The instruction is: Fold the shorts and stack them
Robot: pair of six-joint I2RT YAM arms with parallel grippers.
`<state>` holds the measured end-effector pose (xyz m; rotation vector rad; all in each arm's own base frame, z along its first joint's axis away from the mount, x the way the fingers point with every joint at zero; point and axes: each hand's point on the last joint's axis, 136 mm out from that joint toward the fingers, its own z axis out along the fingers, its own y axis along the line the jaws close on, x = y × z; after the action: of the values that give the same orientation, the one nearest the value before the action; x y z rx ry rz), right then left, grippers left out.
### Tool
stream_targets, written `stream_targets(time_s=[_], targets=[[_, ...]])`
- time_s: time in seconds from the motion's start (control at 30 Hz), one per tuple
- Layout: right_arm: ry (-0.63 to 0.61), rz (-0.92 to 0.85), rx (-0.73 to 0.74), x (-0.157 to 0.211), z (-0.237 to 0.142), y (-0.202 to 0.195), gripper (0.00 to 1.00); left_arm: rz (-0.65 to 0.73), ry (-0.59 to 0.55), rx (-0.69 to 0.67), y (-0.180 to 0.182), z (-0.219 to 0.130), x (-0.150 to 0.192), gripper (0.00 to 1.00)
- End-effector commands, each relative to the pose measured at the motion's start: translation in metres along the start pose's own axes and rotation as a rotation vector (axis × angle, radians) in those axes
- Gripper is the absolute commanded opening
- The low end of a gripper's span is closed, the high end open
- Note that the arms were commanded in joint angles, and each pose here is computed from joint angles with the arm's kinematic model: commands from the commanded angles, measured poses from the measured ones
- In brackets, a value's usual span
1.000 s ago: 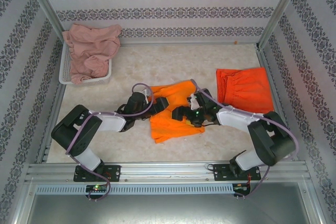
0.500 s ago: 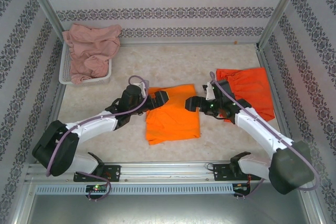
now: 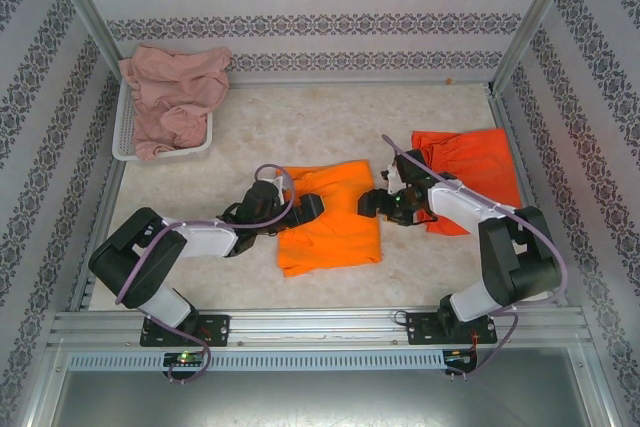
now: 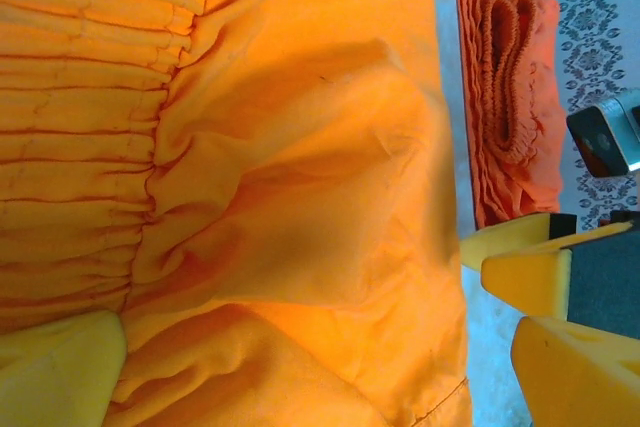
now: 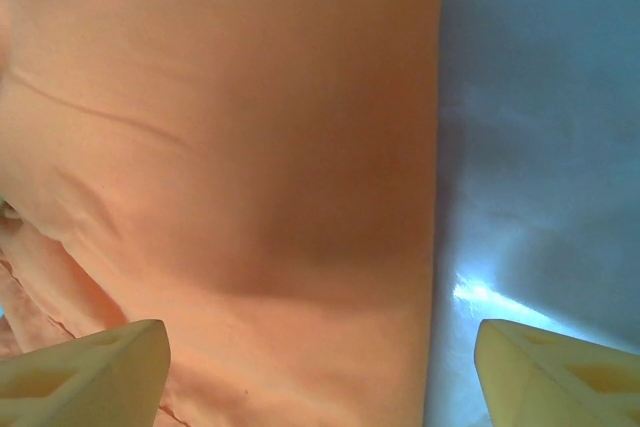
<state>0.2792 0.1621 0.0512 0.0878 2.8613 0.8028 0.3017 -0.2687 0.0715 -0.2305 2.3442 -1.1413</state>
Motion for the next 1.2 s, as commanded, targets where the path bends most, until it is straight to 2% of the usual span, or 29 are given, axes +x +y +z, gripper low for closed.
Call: stream_targets(time_s=[0.0, 0.43, 0.7, 1.03, 1.17], targets=[[-0.020, -0.038, -0.026, -0.018, 0.001, 0.010, 0.75, -0.062, 0.070, -0.114, 0.039, 0.001, 0.029, 1.00], [0.042, -0.021, -0.004, -0.026, 0.027, 0.005, 0.65, -0.055, 0.068, -0.111, 0.038, 0.002, 0.028, 1.00], [0.071, -0.014, 0.016, -0.023, 0.037, 0.000, 0.55, -0.056, 0.069, -0.109, 0.039, 0.003, 0.029, 1.00], [0.011, -0.030, 0.112, -0.027, 0.017, -0.018, 0.58, -0.055, 0.070, -0.118, 0.043, 0.002, 0.031, 1.00], [0.027, -0.027, 0.099, -0.027, 0.020, -0.017, 0.57, -0.056, 0.068, -0.117, 0.043, 0.003, 0.030, 1.00]])
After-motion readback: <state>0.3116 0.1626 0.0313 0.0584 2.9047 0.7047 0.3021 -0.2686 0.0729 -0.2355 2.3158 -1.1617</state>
